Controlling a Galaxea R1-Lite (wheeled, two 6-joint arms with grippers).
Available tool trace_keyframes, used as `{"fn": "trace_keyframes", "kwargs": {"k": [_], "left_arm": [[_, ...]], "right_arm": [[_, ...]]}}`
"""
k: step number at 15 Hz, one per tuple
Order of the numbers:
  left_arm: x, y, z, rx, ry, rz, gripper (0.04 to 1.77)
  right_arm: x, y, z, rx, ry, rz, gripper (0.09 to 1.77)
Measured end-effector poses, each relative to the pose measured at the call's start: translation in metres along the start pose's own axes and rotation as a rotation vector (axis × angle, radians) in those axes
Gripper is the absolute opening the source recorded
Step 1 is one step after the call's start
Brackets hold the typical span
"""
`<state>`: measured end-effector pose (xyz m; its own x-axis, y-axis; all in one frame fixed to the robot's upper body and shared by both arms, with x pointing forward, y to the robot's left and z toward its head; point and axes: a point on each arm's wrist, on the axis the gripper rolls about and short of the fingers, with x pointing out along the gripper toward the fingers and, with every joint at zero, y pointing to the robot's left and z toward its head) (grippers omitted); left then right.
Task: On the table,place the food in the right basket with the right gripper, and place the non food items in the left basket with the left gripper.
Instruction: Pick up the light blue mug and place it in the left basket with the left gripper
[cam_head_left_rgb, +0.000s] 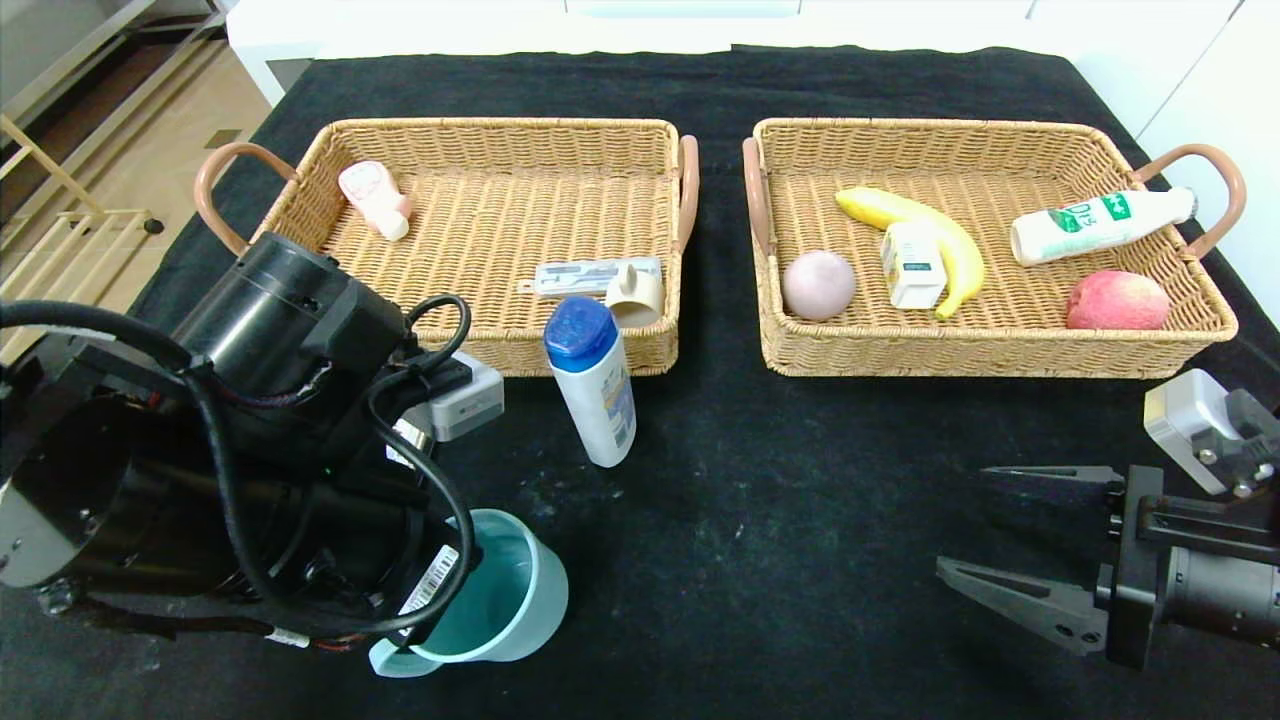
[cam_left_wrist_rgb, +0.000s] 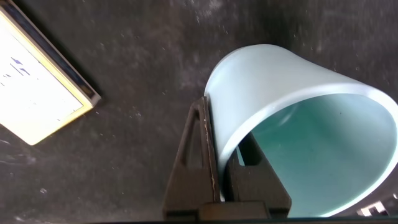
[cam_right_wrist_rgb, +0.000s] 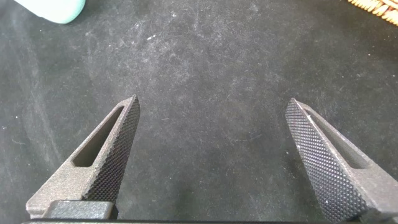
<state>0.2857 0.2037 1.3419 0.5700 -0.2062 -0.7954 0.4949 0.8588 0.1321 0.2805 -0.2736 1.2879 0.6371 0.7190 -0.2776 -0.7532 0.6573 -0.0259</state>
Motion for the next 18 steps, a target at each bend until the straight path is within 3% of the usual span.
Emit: {"fn": "trace_keyframes", "kwargs": {"k": [5, 7, 9, 15, 18], "left_arm": [[-0.026, 0.004, -0.01, -0.019, -0.072, -0.002, 0.17], [-0.039, 0.012, -0.012, -0.076, -0.126, 0.015, 0.17], [-0.049, 0.02, -0.005, -0.154, -0.247, 0.04, 0.17], [-0.071, 0.047, 0.019, -0.274, -0.479, 0.133, 0.17], [-0.068, 0.057, 0.026, -0.297, -0.492, 0.172, 0.17]], "right_arm": [[0.0, 0.0, 0.0, 0.0, 0.0, 0.0, 1.71], [0.0, 0.0, 0.0, 0.0, 0.001, -0.001, 1.71], [0.001, -0.001, 0.0, 0.002, 0.003, 0.0, 1.71], [0.003, -0.002, -0.002, 0.006, 0.011, 0.001, 1.71], [0.003, -0.002, -0.002, 0.006, 0.011, 0.001, 1.71]]}}
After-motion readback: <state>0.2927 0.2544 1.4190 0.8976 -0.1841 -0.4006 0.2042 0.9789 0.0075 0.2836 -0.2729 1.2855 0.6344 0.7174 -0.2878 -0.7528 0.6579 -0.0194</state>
